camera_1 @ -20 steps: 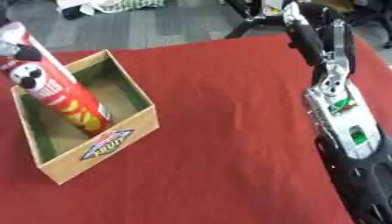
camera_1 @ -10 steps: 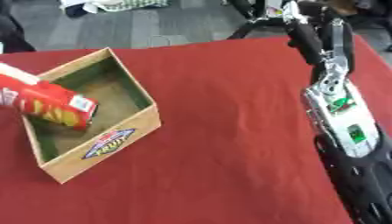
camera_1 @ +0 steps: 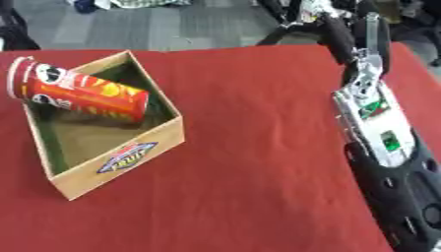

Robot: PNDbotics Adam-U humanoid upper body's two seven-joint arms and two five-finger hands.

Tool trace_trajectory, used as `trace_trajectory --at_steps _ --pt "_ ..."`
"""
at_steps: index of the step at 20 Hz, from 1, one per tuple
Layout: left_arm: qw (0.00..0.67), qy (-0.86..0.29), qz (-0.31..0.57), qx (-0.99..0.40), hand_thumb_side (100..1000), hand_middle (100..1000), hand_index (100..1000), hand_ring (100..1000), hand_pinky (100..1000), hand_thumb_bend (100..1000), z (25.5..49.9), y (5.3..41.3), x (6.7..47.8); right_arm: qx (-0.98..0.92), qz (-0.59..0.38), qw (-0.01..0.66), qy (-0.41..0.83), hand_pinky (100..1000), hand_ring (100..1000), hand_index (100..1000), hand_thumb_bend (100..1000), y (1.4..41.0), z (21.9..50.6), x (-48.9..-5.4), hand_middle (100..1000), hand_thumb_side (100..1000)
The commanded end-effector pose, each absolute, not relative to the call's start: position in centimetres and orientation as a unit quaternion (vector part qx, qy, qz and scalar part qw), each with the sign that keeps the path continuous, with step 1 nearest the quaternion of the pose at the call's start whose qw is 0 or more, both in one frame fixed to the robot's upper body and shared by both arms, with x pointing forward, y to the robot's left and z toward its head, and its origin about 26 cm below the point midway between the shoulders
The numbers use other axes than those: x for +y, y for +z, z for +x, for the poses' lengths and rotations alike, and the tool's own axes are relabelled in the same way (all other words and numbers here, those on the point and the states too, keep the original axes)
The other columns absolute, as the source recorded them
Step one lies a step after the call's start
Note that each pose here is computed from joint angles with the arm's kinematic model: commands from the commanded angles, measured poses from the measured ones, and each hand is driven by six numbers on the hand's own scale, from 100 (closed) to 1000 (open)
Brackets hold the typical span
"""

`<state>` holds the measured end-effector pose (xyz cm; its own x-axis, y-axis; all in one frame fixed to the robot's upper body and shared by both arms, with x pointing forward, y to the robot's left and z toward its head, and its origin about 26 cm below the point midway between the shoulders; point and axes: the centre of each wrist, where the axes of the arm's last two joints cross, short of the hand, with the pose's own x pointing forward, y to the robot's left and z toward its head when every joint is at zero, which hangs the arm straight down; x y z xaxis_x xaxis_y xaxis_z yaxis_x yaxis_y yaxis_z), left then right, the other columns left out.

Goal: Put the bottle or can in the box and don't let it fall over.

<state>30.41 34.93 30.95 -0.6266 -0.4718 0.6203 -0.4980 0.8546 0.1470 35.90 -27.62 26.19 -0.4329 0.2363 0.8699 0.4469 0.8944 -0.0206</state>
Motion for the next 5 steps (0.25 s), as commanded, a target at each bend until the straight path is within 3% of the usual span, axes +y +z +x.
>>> trace_trajectory --at_steps 1,5 --pt "0.322 0.064 0.270 -0.905 453 770 745 735 828 963 29.1 30.9 35.9 -0.851 -0.213 0.467 -0.109 541 709 713 311 27.8 35.4 -28.0 754 499" --pt "0.342 0.110 0.256 -0.897 471 780 751 742 833 969 28.8 28.0 37.0 -0.852 -0.211 0.466 -0.111 542 733 722 315 28.0 35.4 -27.7 776 500"
